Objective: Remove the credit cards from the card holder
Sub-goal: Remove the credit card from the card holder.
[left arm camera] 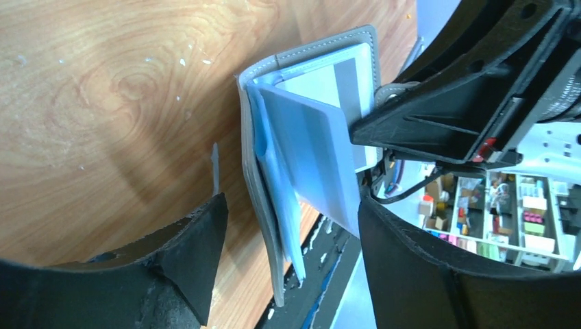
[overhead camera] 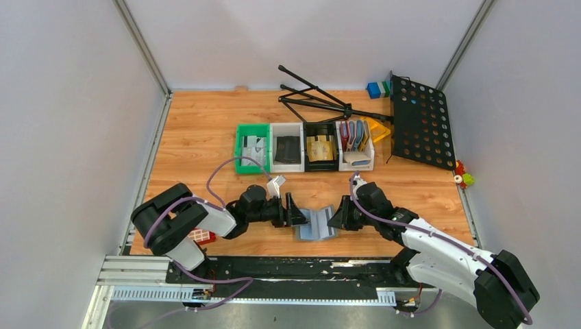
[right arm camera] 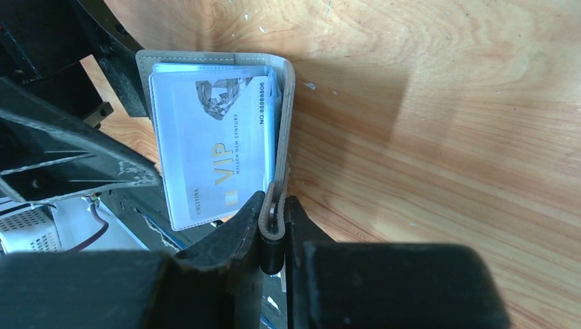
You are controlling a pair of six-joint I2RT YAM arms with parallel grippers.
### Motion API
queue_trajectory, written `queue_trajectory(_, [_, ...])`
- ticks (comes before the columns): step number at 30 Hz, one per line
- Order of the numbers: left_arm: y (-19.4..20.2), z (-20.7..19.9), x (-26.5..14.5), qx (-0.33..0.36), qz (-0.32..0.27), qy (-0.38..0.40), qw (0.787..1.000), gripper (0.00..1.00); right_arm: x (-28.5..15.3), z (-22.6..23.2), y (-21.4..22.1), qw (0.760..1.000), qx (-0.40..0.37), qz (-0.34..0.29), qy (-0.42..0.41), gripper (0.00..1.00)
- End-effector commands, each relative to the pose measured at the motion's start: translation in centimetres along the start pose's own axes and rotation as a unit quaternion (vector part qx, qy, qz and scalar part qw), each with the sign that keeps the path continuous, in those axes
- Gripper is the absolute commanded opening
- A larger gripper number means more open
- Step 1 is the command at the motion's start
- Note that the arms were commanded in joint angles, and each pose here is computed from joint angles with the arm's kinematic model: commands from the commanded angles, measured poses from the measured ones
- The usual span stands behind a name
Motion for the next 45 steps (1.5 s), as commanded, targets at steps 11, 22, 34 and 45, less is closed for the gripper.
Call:
queue_trajectory(11, [-1.1, -1.4, -0.2, -0.031, -0.059, 0.082, 0.994, 0.73, 0.1, 0.7, -0.3, 1.0, 0.005, -0.001, -0.013, 0.07])
queue_trajectory(22, [-0.4, -0.1, 0.6, -0.021, -0.029, 0.043, 0.998, 0.42, -0.4, 0.0, -0.8, 1.0, -0.005, -0.017, 0.019, 0.26])
queue_trajectory(34, [-0.9, -0.3, 0.6, -0.013, -0.025, 0.037, 0.999, 0.13, -4.0, 0.9, -2.7, 0.994, -0.051, -0.068, 0.065, 0.48])
queue_trajectory(45, [-2.5, -3.4, -0.3, -0.03, -0.058, 0.115, 0.991, 0.07, -2.2, 4.5, -0.6, 0.995, -0.049, 0.023, -0.078, 0.38])
Point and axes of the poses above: each gripper's point midway between its finger pads, its own x axis out along the fingers, its own z axis along the line the jaws close on, y = z × x, the point moved 4 cm from there along -x, back along the fingers, and after that the axes turned 15 degrees about x, right-handed, at the moved point
